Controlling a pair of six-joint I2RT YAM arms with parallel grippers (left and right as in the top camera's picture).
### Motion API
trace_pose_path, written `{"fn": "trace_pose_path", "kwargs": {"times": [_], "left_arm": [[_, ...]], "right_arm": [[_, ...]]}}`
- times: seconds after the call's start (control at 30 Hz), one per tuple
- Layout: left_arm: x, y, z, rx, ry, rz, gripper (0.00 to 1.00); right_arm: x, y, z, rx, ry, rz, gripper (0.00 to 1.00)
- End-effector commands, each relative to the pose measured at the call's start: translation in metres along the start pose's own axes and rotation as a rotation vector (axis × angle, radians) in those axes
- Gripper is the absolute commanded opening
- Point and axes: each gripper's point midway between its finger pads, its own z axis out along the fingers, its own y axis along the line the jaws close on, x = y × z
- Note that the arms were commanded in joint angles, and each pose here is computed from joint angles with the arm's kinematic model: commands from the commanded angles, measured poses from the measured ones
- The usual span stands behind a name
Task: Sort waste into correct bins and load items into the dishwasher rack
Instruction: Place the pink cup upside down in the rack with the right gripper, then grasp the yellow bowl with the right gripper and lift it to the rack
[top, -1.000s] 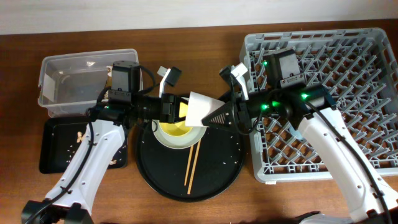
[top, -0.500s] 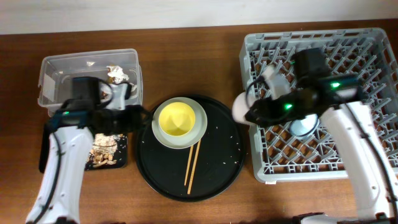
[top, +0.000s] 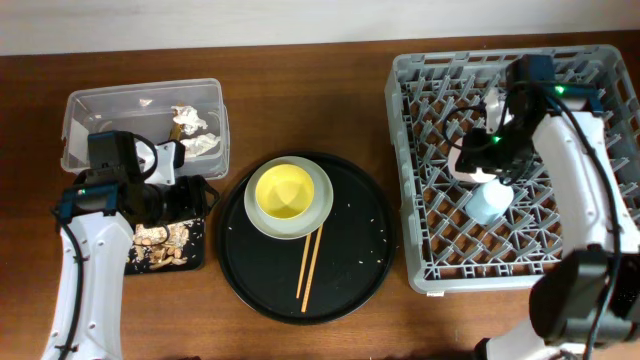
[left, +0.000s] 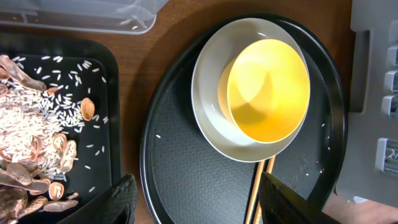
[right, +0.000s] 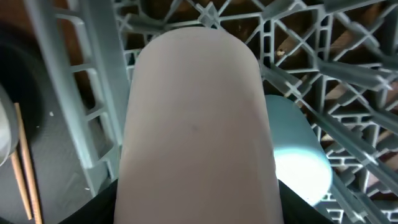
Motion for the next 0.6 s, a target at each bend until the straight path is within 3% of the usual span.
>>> {"fn": "trace_pose_path", "kwargs": {"times": [0.0,0.03,0.13,0.3,0.43,0.57], "left_arm": [[-0.002,0.002,-0.005,-0.009,-0.016,0.018,0.62],[-0.002,0.002,-0.005,-0.009,-0.016,0.018,0.62],[-0.002,0.002,-0.005,-0.009,-0.016,0.018,0.62],[0.0,0.002,-0.004,-0.009,-0.011,0.016,0.62],[0.003,0.003,-0.004,-0.018,0.004,0.009,0.62],[0.023,0.06,-0.016,-0.36,0.06,-0.14,0.62]], "right_arm": [[-0.005,-0.004,0.01,0.013,0.024,0.01,0.58],[-0.004,-0.005,0.014,0.013,0.036,0.011,0.58],[-0.004,-0.005,0.017,0.013,0.047,0.012,0.98],[-0.001,-0.004,0.014,0.012,0.049,0.013,0.99],[-0.005,0.03,-0.037,-0.137,-0.078,-0.021,0.99],[0.005,0.126,-0.071,-0.271,-0.209,-0.28,0.99]]}}
